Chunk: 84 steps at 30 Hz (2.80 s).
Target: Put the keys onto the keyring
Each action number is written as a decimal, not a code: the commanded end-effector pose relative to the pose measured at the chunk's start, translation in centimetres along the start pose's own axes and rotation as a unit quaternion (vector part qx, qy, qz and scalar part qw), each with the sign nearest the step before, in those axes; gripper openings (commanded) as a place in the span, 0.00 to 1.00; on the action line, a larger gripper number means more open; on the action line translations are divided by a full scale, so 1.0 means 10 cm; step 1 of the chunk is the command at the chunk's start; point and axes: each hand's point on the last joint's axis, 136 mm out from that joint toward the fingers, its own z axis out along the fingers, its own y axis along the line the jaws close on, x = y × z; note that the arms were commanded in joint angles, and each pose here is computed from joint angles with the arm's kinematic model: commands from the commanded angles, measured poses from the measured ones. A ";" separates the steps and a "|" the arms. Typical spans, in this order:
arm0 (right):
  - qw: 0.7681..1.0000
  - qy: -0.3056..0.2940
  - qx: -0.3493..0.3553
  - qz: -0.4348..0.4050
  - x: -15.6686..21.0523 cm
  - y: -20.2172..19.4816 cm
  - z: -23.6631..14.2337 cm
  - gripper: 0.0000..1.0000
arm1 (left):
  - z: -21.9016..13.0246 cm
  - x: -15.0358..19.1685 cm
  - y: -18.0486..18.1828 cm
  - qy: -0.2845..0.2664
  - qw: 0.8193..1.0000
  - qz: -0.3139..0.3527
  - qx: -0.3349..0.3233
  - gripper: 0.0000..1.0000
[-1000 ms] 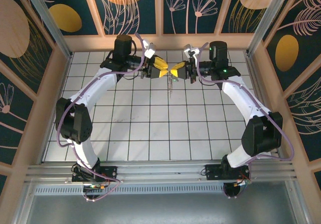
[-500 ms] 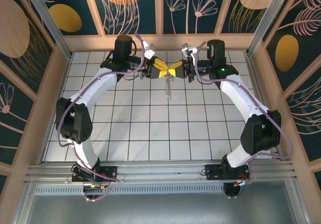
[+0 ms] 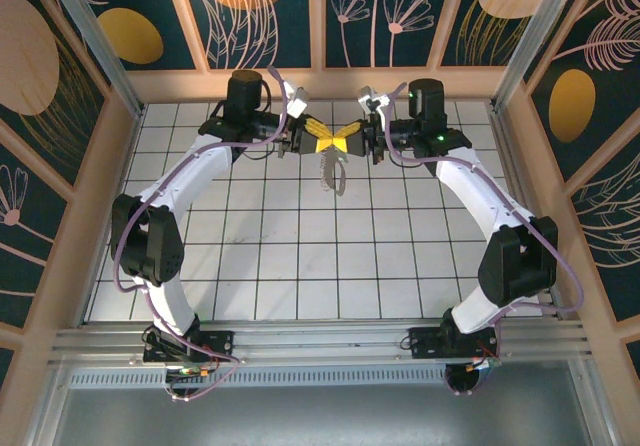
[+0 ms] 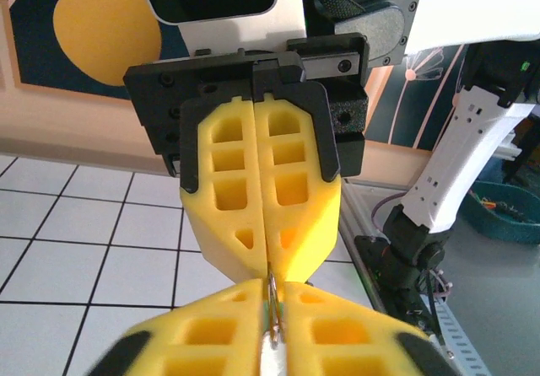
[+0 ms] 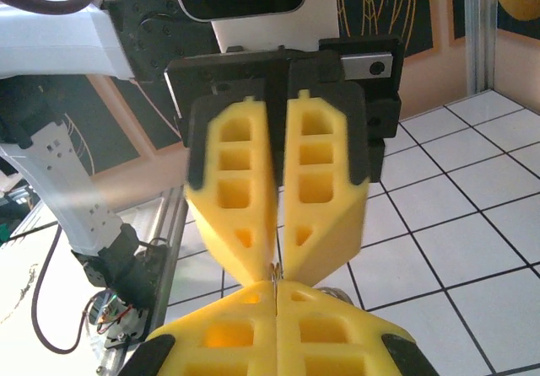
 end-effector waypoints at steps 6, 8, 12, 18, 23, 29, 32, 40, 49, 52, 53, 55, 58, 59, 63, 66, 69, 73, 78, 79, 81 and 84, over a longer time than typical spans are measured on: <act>0.999 -0.012 -0.008 -0.037 -0.17 0.03 0.04 0.00 | 0.03 0.01 -0.03 0.002 1.000 0.013 0.002 0.00; 0.999 -0.012 -0.007 -0.036 -0.17 0.02 0.06 0.00 | 0.04 0.01 -0.04 0.002 1.000 0.014 0.002 0.00; 0.999 -0.016 -0.004 -0.035 -0.18 0.00 0.06 0.00 | 0.05 0.05 -0.03 0.006 1.000 0.012 -0.008 0.07; 0.999 -0.022 0.005 -0.034 -0.22 -0.02 0.07 0.00 | 0.07 0.08 -0.01 0.013 0.999 0.022 -0.033 0.00; 0.998 -0.029 0.023 -0.041 -0.27 -0.01 0.03 0.21 | 0.06 0.04 0.02 0.004 0.998 0.034 -0.059 0.00; 0.996 -0.045 0.054 -0.047 -0.28 0.04 -0.16 0.37 | 0.01 -0.14 -0.01 -0.026 0.994 0.055 -0.087 0.00; 0.995 -0.054 0.070 -0.042 -0.21 0.05 -0.25 0.38 | -0.02 -0.24 -0.05 -0.043 0.992 0.065 -0.098 0.00; 0.992 -0.079 0.092 -0.032 0.03 0.08 -0.36 0.45 | -0.07 -0.36 -0.25 -0.082 0.990 0.077 -0.085 0.00; 0.995 -0.076 0.054 -0.038 0.11 0.19 -0.31 0.49 | -0.06 -0.36 -0.38 -0.081 0.992 0.077 -0.057 0.00; 0.996 -0.074 0.042 -0.041 0.10 0.22 -0.27 0.50 | -0.05 -0.35 -0.38 -0.080 0.992 0.075 -0.054 0.00; 0.996 -0.072 0.036 -0.043 0.09 0.23 -0.25 0.50 | -0.05 -0.34 -0.38 -0.080 0.993 0.074 -0.054 0.00; 0.996 -0.068 0.027 -0.045 0.08 0.24 -0.21 0.50 | -0.05 -0.34 -0.39 -0.078 0.993 0.074 -0.051 0.00; 0.997 -0.062 0.016 -0.047 0.07 0.24 -0.14 0.50 | -0.04 -0.33 -0.38 -0.077 0.993 0.072 -0.051 0.00; 0.997 -0.060 0.014 -0.048 0.06 0.24 -0.12 0.50 | -0.04 -0.33 -0.39 -0.076 0.993 0.072 -0.048 0.00; 0.997 -0.056 0.002 -0.048 0.05 0.23 -0.07 0.47 | -0.03 -0.32 -0.38 -0.074 0.994 0.070 -0.047 0.00; 0.998 -0.047 -0.012 -0.045 0.08 0.24 -0.02 0.37 | -0.03 -0.33 -0.37 -0.075 0.993 0.069 -0.050 0.00; 0.998 -0.039 -0.019 -0.038 0.16 0.25 0.00 0.17 | -0.04 -0.36 -0.34 -0.082 0.992 0.070 -0.062 0.00; 0.999 -0.037 -0.020 -0.033 0.21 0.27 0.00 0.01 | -0.05 -0.42 -0.31 -0.093 0.990 0.070 -0.074 0.00; 0.999 -0.036 -0.017 -0.031 0.21 0.27 0.01 0.00 | -0.07 -0.45 -0.30 -0.102 0.988 0.074 -0.084 0.00; 0.999 -0.036 -0.016 -0.030 0.21 0.26 0.02 0.00 | -0.07 -0.46 -0.30 -0.103 0.989 0.073 -0.083 0.00; 0.999 -0.036 -0.019 -0.027 0.21 0.25 0.05 0.00 | -0.07 -0.46 -0.31 -0.105 0.989 0.073 -0.081 0.00; 0.999 -0.034 -0.021 -0.025 0.20 0.23 0.13 0.00 | -0.06 -0.45 -0.31 -0.105 0.989 0.072 -0.079 0.00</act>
